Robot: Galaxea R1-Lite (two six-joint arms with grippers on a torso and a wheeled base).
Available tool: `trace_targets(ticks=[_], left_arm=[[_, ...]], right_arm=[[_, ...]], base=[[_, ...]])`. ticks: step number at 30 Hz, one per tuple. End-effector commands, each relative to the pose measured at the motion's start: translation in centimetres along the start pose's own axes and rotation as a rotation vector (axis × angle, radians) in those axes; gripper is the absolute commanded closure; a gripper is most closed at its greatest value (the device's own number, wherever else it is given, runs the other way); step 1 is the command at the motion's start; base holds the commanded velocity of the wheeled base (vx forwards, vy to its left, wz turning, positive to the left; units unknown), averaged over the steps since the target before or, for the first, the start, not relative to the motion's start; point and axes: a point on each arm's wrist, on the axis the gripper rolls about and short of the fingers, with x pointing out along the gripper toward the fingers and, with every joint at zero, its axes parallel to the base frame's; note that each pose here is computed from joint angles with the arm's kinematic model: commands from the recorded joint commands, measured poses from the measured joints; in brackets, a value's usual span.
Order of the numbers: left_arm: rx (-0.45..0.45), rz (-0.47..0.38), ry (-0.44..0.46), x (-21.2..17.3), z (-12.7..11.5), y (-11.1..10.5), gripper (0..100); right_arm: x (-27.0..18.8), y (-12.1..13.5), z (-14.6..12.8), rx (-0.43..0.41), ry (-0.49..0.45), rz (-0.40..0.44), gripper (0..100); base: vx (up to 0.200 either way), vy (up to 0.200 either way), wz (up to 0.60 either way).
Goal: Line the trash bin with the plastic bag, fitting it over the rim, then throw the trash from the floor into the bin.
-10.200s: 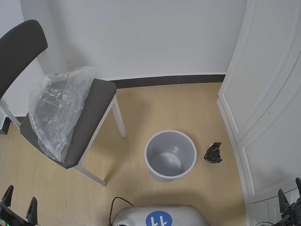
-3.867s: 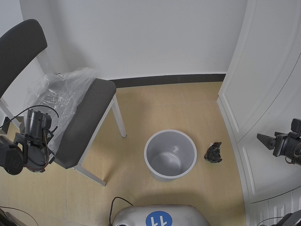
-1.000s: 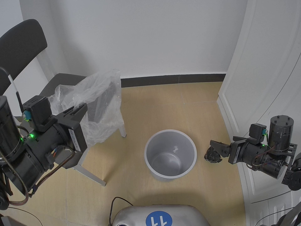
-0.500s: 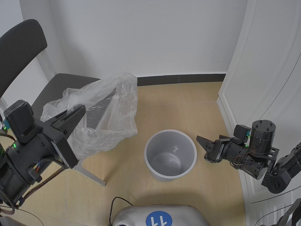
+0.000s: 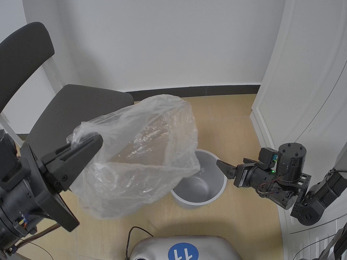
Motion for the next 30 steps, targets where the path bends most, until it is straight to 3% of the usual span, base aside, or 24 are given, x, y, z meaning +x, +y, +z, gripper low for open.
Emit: trace_targets(ticks=[1, 14, 22, 30], left_arm=[[-0.007, -0.025, -0.014, -0.7, 0.2, 0.1, 100], [0.008, -0.109, 0.030, -0.9, -1.0, -0.1, 100], [0.016, -0.109, 0.033, -1.1, -1.2, -0.1, 100], [0.015, -0.109, 0.040, -0.9, -1.3, -0.2, 100]], right_arm=[[0.2, 0.1, 0.0, 0.000, -0.002, 0.002, 0], [-1.6, -1.4, 2.8, 0.012, -0.091, -0.035, 0], [-3.0, -5.2, 2.8, -0.149, -0.033, -0.179, 0], [-3.0, -5.9, 4.0, -0.146, -0.072, -0.177, 0]], base=[[0.000, 0.000, 0.00], [0.000, 0.000, 0.00], [0.000, 0.000, 0.00], [0.000, 0.000, 0.00]])
